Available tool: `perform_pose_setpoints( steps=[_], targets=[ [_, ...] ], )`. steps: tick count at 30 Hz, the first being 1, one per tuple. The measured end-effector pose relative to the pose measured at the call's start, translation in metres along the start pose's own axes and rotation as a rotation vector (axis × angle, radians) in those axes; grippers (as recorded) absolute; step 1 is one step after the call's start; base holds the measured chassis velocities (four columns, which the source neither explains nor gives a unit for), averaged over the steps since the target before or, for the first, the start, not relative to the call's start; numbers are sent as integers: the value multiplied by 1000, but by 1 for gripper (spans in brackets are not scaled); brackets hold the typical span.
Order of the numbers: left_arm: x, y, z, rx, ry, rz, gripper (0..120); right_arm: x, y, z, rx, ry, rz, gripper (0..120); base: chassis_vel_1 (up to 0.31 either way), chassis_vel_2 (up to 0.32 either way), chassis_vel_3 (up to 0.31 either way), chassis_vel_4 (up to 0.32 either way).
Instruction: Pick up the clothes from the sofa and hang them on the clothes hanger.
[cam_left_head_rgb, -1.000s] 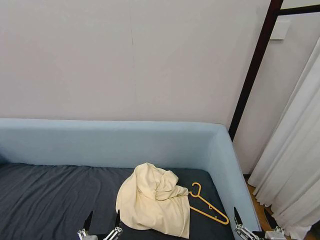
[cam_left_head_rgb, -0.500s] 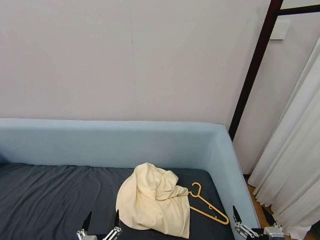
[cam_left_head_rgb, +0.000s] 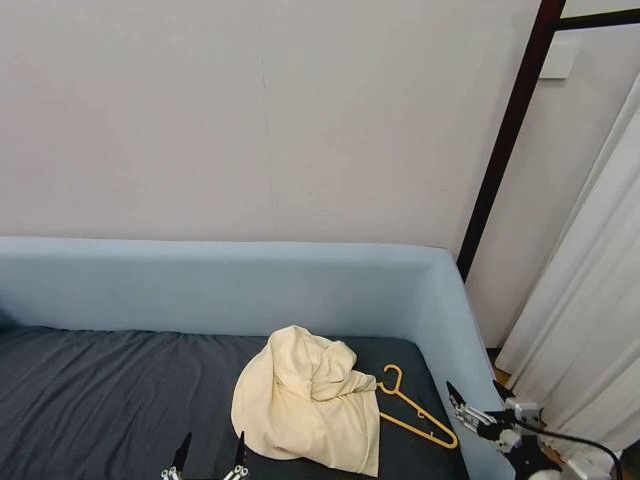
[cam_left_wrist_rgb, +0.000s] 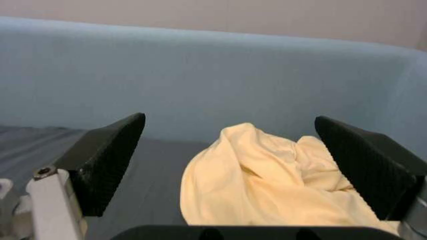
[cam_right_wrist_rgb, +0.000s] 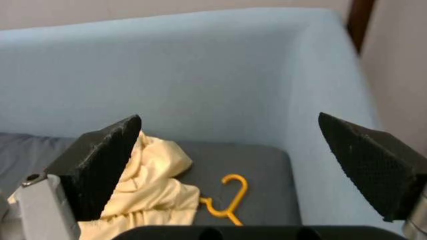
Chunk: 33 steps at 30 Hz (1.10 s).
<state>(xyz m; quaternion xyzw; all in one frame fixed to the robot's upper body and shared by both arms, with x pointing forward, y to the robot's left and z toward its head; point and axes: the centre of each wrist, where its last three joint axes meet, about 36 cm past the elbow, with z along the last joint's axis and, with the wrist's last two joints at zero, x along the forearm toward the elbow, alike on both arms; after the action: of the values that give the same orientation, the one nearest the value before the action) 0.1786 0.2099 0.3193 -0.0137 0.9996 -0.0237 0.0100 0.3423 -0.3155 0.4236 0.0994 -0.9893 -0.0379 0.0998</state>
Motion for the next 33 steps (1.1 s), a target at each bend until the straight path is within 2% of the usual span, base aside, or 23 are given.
perform_pose_setpoints(
  steps=[2, 4, 5, 10, 11, 14, 17, 19, 20, 25, 33],
  targets=[
    [1, -1, 1, -1, 1, -3, 100, -14, 0, -1, 14, 10, -20, 100, 0, 0, 0, 0],
    [3, -2, 1, -7, 1, -7, 100, -46, 8, -3, 28, 44, -77, 100, 0, 0, 0, 0],
    [3, -2, 1, -7, 1, -7, 100, -46, 8, -3, 28, 44, -77, 100, 0, 0, 0, 0],
    [6, -3, 3, -22, 0, -2, 100, -118, 23, -18, 44, 194, -158, 100, 0, 0, 0, 0],
    [6, -3, 3, -22, 0, -2, 100, -118, 23, -18, 44, 194, -158, 100, 0, 0, 0, 0],
    [9, -1, 4, -31, 1, -4, 100, -165, 48, -28, 101, 308, -194, 100, 0, 0, 0, 0],
    [12, -2, 4, -31, 4, -12, 100, -189, 64, -29, 103, 347, -209, 100, 0, 0, 0, 0],
    [17, -2, 5, -28, 10, -25, 100, -221, 88, -20, 78, 395, -217, 100, 0, 0, 0, 0],
    [17, -2, 5, -28, 10, -25, 100, -221, 88, -20, 78, 395, -217, 100, 0, 0, 0, 0],
    [28, -7, 8, -30, 22, -43, 100, -271, 120, 2, 55, 447, -211, 100, 0, 0, 0, 0],
    [37, -11, 9, -32, 29, -63, 100, -301, 150, 42, 59, 470, -229, 100, 0, 0, 0, 0]
  ],
)
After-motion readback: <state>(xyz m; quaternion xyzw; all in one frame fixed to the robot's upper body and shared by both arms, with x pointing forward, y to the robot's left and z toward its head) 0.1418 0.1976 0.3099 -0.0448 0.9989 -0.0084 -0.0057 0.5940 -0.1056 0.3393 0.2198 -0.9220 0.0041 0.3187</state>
